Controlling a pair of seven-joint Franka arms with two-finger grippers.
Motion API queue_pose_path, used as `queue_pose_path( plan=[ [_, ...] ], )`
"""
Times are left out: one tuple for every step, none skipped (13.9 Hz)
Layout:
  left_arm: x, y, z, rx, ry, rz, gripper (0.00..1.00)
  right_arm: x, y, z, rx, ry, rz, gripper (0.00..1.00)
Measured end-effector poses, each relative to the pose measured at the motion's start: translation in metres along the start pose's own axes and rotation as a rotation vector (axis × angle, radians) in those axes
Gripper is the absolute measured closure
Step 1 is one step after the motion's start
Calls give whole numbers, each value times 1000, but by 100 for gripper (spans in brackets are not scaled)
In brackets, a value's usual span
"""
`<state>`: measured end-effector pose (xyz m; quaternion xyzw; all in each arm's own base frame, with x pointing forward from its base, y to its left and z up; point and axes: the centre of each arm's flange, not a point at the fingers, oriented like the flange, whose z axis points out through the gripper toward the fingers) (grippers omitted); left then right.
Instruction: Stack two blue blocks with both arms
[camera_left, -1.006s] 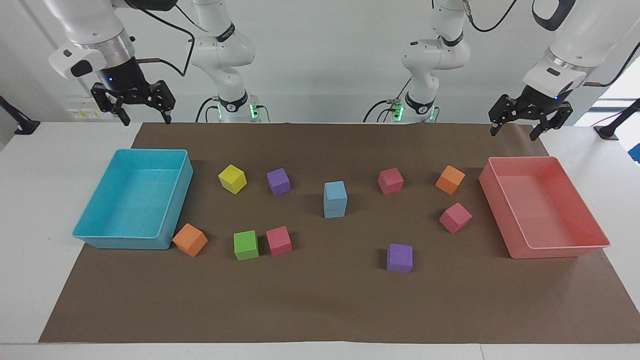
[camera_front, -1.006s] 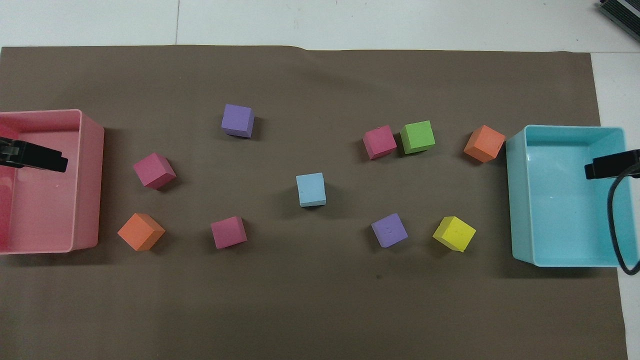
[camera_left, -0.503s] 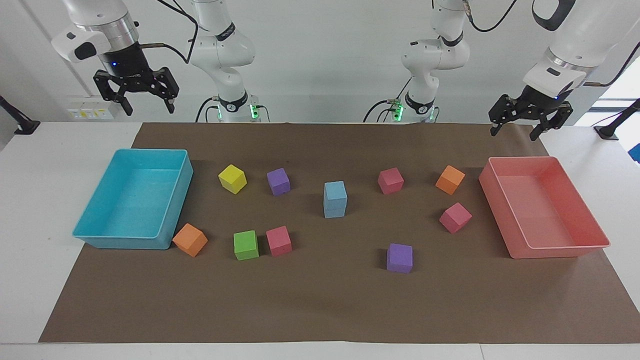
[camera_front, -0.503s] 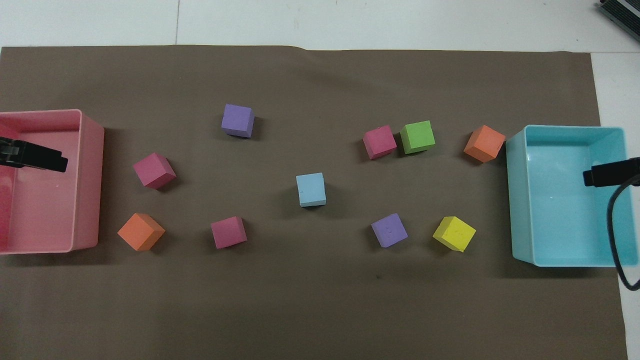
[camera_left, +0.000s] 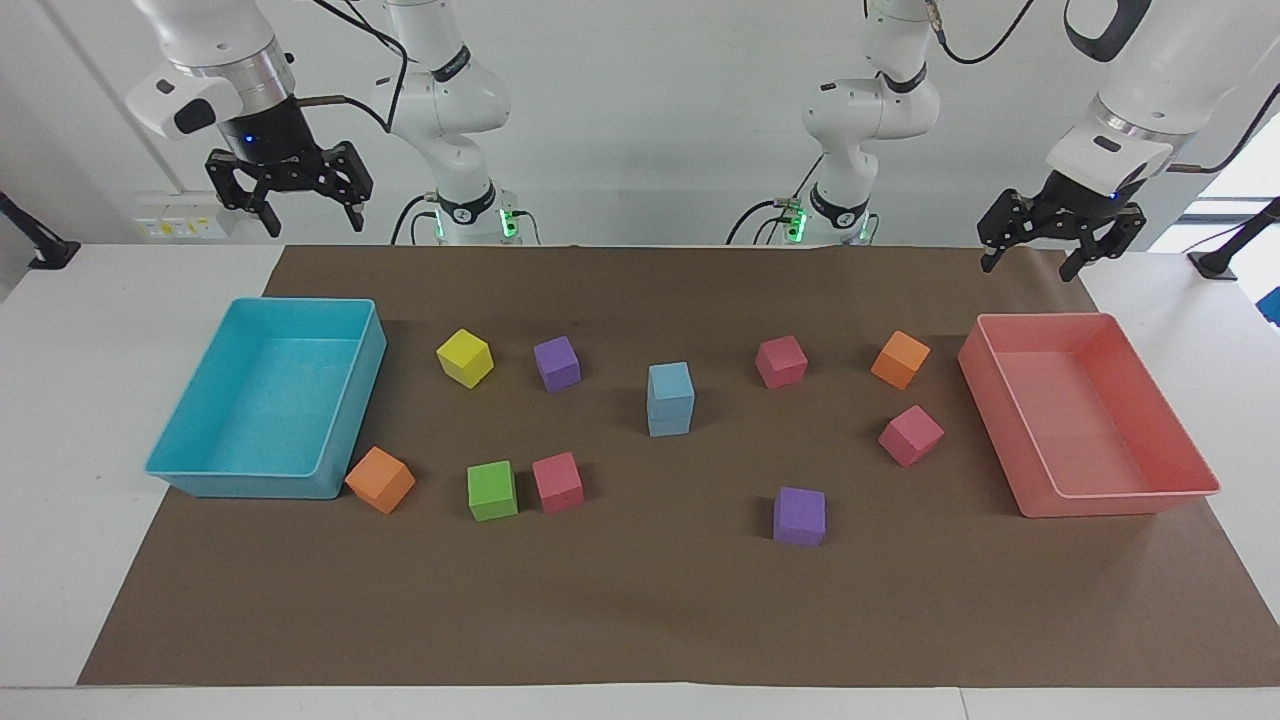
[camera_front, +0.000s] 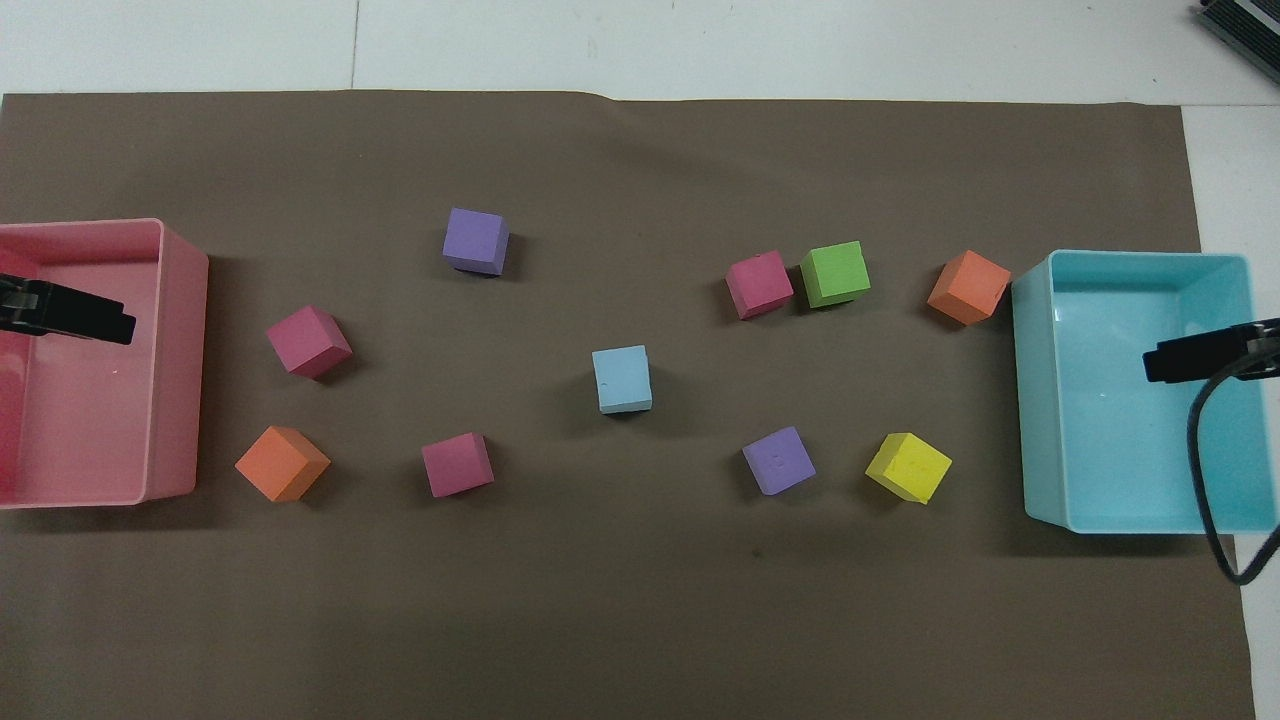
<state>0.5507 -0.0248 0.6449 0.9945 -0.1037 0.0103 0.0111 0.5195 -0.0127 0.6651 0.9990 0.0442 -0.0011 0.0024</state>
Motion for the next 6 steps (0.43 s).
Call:
queue_pose_path(
  plan=[
    [0, 0, 0, 0, 0, 0, 0, -2, 0, 3, 1, -21, 1, 0],
    [0, 0, 0, 0, 0, 0, 0, -3, 0, 4, 0, -30, 1, 0],
    [0, 0, 0, 0, 0, 0, 0, -3, 1, 4, -4, -32, 1, 0],
    [0, 0, 0, 0, 0, 0, 0, -3, 2, 4, -12, -33, 2, 0],
    [0, 0, 0, 0, 1, 0, 0, -3, 2, 4, -16, -33, 2, 0],
    [0, 0, 0, 0, 1, 0, 0, -3, 2, 4, -18, -33, 2, 0]
  ],
)
